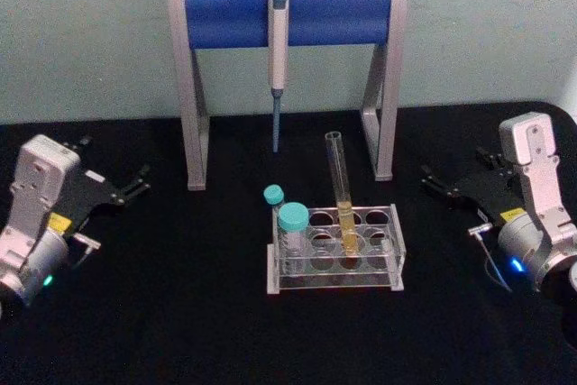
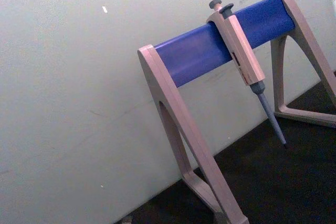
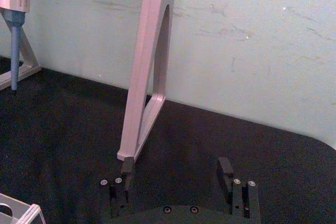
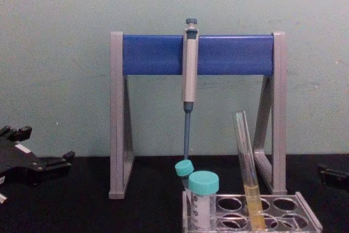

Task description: Pick up the test tube from the test tube rack, shake it, then place it back into the test tube rack.

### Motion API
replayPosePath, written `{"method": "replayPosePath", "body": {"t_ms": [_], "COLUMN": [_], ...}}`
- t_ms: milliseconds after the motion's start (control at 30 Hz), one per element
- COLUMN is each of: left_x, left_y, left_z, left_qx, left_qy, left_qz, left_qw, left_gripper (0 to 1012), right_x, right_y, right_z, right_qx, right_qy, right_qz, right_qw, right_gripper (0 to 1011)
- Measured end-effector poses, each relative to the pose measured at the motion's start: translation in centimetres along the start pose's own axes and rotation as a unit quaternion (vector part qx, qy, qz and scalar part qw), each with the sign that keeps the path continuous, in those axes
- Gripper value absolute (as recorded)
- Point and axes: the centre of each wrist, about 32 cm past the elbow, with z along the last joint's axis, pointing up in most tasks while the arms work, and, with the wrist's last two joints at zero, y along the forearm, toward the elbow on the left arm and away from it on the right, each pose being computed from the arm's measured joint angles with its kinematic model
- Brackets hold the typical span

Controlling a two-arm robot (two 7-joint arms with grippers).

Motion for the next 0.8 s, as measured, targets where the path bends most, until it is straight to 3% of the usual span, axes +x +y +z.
{"method": "replayPosePath", "body": {"t_ms": [800], "left_x": [0.0], "left_y": [0.0], "left_z": [0.0], "left_qx": [0.0], "left_qy": [0.0], "left_qz": [0.0], "left_qw": [1.0], "left_gripper": [1001], "right_x": [0.0], "right_y": [-0.01], "right_z": [0.02], "right_qx": [0.0], "right_qy": [0.0], "right_qz": [0.0], "right_qw": [1.0], "right_gripper": [1000]}}
